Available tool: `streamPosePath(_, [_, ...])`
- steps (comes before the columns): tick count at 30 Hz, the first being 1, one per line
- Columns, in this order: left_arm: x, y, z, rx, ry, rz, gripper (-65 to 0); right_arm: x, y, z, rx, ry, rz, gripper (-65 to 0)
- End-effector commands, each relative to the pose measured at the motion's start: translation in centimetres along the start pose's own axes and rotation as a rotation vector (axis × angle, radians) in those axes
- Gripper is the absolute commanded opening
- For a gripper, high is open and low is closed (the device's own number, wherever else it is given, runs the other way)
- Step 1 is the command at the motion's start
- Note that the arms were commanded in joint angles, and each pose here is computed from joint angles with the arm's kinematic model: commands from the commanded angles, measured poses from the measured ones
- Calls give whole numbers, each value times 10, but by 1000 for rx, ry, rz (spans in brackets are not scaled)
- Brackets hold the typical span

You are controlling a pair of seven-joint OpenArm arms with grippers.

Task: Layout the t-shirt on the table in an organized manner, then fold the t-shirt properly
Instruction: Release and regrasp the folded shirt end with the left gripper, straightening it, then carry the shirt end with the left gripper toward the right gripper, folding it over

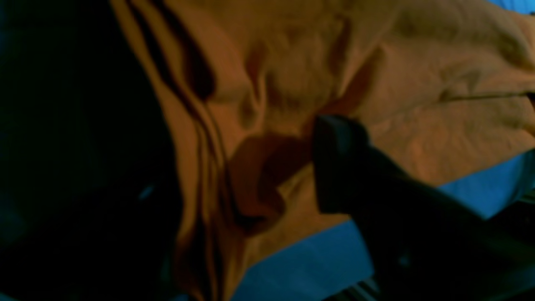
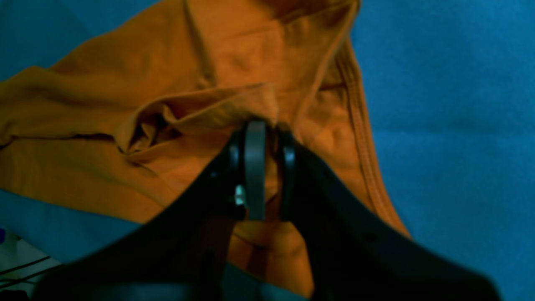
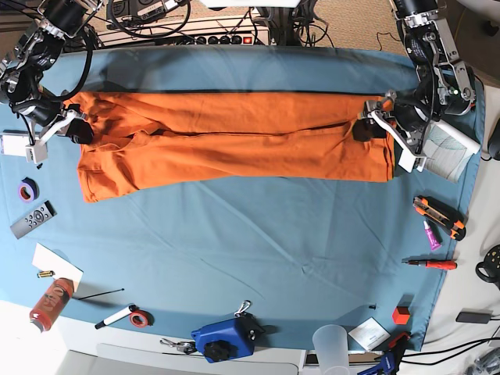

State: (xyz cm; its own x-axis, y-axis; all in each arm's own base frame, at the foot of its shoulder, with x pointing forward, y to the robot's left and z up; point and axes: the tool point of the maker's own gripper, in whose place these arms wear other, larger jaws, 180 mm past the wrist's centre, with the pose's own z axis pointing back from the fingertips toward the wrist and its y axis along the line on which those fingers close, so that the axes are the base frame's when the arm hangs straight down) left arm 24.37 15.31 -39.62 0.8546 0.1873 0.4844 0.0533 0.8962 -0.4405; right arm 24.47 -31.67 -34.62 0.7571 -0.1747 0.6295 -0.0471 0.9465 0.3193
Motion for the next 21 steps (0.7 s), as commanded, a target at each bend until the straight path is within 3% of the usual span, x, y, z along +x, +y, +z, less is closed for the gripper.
streamPosePath(1, [-12,4,0,22,58,-3,-386,18,-1,7,-5,-45,30,-591])
streamPosePath(6, [-6,3,1,21,42,-11,-650,18,-1,7,-5,-45,30,-591])
streamPosePath(10, [8,11,7,55,25,-83,-650,18,-1,7,-5,-45,30,-591])
streamPosePath(18, [44,63,39,238,24,-198,-650,23,2,7,14,-77,26,-591])
streamPosePath(21, [44,52,42,171,24,-225,-650,27,8,8,45,-100,20,-591])
